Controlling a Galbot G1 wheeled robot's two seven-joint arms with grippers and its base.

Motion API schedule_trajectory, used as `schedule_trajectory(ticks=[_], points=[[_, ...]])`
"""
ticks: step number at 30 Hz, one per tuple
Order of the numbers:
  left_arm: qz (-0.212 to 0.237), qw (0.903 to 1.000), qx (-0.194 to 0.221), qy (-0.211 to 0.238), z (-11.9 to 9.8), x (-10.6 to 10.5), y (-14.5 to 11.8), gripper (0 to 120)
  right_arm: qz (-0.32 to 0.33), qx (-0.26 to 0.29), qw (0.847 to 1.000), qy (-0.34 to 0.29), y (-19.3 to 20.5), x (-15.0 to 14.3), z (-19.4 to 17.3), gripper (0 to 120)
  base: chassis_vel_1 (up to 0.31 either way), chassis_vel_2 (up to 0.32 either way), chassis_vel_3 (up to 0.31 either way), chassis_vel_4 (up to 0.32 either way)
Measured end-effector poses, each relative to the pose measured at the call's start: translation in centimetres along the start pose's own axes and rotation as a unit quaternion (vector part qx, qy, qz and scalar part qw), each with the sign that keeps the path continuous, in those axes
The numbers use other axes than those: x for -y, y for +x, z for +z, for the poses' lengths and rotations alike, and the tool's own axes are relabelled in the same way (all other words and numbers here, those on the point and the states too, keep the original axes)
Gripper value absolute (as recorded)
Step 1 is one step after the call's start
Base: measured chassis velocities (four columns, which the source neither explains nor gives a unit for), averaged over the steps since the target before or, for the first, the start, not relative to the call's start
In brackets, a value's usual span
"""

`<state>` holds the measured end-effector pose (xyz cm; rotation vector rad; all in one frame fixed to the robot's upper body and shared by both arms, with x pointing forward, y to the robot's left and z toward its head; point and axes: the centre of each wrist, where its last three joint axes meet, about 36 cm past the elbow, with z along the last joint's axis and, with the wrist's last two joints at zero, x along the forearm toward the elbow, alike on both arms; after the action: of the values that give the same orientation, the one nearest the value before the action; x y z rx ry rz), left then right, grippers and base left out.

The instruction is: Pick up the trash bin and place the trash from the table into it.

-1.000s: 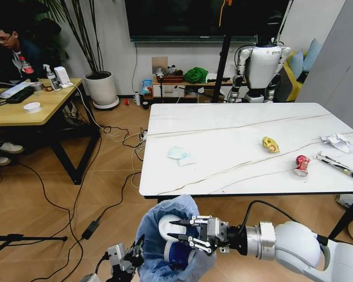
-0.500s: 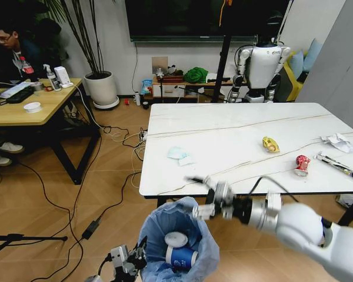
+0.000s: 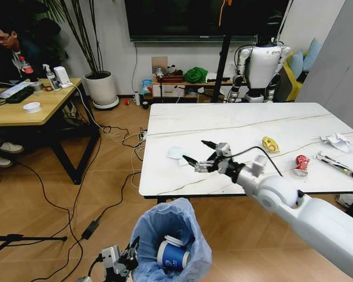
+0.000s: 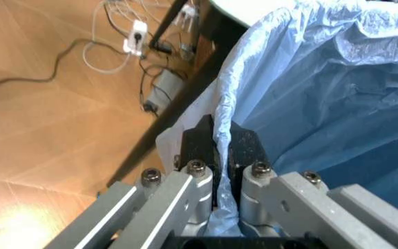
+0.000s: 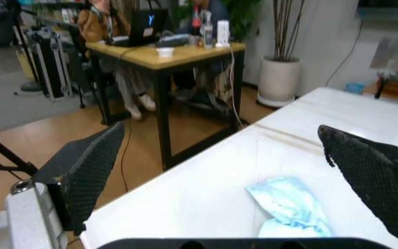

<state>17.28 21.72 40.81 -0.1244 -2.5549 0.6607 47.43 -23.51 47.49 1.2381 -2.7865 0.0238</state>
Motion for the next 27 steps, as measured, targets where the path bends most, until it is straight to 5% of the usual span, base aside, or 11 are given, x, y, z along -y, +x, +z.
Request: schedule_trajectory(ticks=[9, 27], points=[[-0.013, 0.9997, 0.02, -0.006, -1.8, -0.6, 1.3, 0, 0.038, -0.07, 0.997, 0.008, -5.2, -0.2, 2.7, 100, 0.0, 0.0, 0.0, 0.0], [-0.014, 0.9997, 0.015, -0.014, -2.0, -0.9, 1.6, 0, 0.102, -0.128, 0.987, 0.001, -8.0, 4.5, 6.4, 100, 0.0, 0.0, 0.0, 0.0]])
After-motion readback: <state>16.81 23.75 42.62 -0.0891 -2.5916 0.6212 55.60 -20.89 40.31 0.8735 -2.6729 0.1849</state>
